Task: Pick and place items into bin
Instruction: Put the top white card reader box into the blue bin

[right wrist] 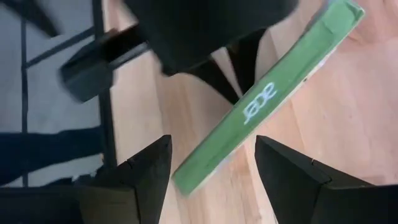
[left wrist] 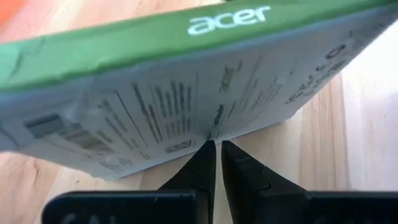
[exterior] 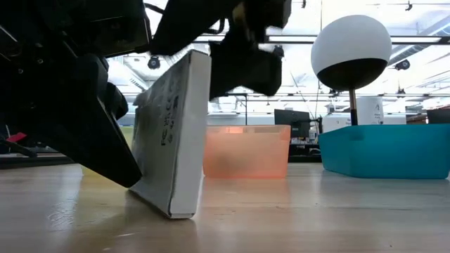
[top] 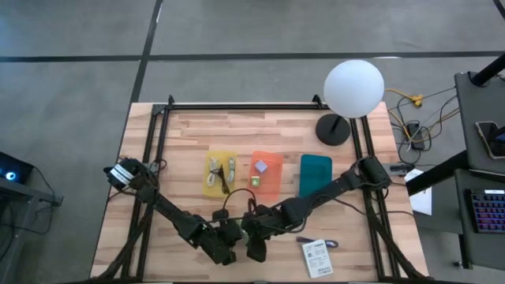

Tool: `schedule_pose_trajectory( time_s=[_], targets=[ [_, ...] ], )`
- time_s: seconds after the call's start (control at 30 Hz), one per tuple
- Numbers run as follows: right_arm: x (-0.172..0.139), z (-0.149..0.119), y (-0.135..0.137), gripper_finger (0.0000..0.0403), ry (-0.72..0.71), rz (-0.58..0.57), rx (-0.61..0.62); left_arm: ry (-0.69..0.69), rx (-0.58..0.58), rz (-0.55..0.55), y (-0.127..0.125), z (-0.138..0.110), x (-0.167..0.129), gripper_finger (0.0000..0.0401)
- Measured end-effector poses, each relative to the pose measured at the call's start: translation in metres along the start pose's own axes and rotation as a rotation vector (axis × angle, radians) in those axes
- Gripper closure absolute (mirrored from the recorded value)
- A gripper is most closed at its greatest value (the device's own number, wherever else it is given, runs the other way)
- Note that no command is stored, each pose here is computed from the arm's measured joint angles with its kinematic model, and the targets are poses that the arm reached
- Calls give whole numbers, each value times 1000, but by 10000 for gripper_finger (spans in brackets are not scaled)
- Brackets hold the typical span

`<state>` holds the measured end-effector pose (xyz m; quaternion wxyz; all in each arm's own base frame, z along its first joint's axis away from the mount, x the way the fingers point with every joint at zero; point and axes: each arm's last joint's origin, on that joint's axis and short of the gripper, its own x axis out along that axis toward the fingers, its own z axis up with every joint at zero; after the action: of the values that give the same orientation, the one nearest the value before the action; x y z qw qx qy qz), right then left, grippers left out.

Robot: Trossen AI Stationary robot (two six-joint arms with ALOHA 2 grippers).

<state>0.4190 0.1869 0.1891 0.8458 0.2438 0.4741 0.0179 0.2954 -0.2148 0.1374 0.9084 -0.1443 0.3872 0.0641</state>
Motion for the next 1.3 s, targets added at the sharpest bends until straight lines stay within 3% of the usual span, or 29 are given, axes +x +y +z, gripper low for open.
schedule_pose_trajectory(
  time_s=[0.2,0.5,0.63,0.8,0.97,1.3],
  targets=[
    [16,-5,-6,186,22,-17,69,-6,-2,0,0,0,0,390],
    [18,-2,-13,194,-17,-93,140,-31,-3,17,0,1,-1,390],
    [18,-6,-19,232,21,-145,189,-59,3,38,-2,1,-7,390],
    [12,-9,-21,314,53,-186,235,-24,-40,124,2,-9,-19,390],
    [-9,-8,-16,376,29,-214,356,-60,-164,233,13,-16,-43,390],
    [-115,-18,-3,363,-223,-397,810,-113,-401,254,54,-21,-79,390]
  ],
)
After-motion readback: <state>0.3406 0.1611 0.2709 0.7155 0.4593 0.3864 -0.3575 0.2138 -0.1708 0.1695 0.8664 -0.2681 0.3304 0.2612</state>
